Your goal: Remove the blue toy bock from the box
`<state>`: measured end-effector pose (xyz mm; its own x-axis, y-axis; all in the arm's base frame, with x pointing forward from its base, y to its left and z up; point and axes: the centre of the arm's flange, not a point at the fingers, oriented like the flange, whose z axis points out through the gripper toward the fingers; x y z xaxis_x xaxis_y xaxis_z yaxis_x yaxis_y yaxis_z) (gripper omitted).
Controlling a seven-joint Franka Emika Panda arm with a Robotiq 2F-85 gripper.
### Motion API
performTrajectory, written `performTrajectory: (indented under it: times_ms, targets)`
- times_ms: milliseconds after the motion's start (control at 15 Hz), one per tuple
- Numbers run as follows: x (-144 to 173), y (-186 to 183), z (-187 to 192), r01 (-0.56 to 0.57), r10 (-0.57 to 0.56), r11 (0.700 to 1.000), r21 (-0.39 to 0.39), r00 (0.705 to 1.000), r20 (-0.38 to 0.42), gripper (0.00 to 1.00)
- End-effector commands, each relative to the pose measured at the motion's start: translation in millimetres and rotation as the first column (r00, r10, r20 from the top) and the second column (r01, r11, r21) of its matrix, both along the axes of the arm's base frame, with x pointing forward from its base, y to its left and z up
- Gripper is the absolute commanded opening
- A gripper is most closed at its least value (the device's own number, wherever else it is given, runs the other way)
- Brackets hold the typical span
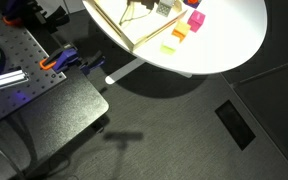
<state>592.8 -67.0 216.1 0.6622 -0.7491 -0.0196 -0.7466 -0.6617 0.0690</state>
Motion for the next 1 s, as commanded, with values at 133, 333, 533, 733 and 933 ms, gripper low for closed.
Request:
performTrajectory:
  times_ms: [133,333,533,733,933]
  targets:
    - [-5.0,37.5,28.0,-0.101,0.100,0.995,0.021,0.994,0.045,0.31]
    - [-4.6,61.9,32.8,-0.167,0.165,0.985,0.037,0.985,0.055,0.31]
    - [-10.4,81.9,38.0,-0.234,0.231,0.971,0.047,0.971,0.060,0.31]
    - [-19.6,98.6,45.3,-0.300,0.296,0.952,0.059,0.953,0.062,0.31]
    - [-31.3,112.5,51.2,-0.360,0.357,0.930,0.069,0.932,0.056,0.31]
